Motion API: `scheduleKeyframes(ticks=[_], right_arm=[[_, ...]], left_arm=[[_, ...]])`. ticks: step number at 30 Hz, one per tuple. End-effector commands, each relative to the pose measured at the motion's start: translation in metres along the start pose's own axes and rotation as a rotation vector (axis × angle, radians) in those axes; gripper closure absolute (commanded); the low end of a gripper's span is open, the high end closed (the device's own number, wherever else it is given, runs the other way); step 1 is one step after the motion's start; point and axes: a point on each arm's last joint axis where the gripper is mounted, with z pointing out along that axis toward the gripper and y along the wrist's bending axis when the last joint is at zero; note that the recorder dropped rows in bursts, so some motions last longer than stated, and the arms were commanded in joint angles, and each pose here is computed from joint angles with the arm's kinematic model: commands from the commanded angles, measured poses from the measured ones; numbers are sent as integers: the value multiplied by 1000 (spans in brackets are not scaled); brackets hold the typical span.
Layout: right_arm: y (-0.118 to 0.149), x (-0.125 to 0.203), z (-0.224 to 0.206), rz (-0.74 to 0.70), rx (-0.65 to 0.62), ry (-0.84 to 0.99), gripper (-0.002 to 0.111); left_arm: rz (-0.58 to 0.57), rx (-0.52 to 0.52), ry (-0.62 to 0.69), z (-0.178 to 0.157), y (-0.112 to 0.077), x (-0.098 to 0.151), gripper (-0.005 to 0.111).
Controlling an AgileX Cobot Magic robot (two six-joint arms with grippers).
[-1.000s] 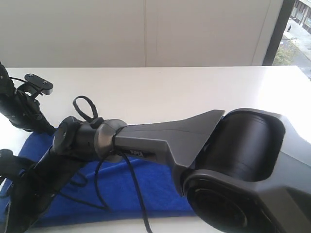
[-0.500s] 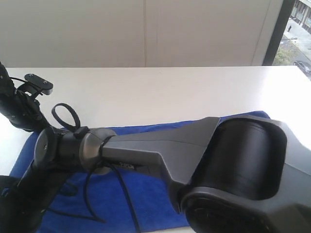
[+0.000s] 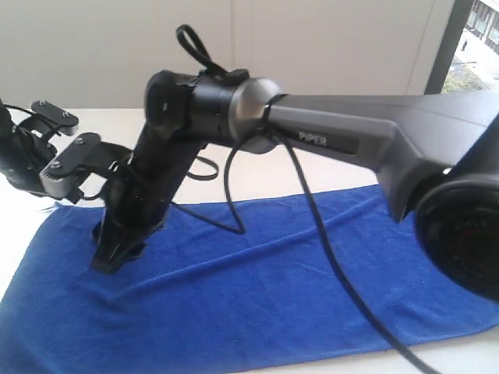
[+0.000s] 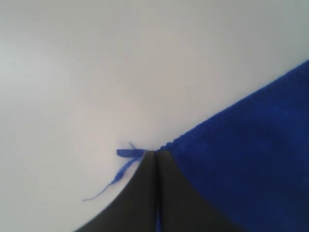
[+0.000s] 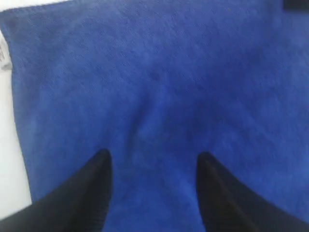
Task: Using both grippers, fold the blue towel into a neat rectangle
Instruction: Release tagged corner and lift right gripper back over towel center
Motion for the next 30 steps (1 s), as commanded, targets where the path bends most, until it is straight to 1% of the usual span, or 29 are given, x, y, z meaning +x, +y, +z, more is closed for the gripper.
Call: scheduleKeyframes(ticks=[1,4,7,12,16,23,27,30], right_arm=[[-27,29,-9,115,-8,74,69],[-42,56,-6,185,-26,129,80],[-51,86,-2,256,-62,199,90],[-59,128,-2,362,-101,274,107],[-56,146,-8,394,-100,289,108],[-59,156,-6,410,-36,259,108],[-60,154,-11,403,-17,241,108],[-60,147,-31,376,27,203,108]], left_arm=[[-4,12,-5,-23,-1,-3,107],[-4,53,52,-24,-5,2,107],[-4,96,113,-22,-9,7,107],[-28,142,155,-12,-13,13,107],[-35,139,162,6,-12,16,107],[-46,169,232,40,-15,29,107],[-47,174,242,42,-16,30,107],[-44,158,201,25,-13,21,107]])
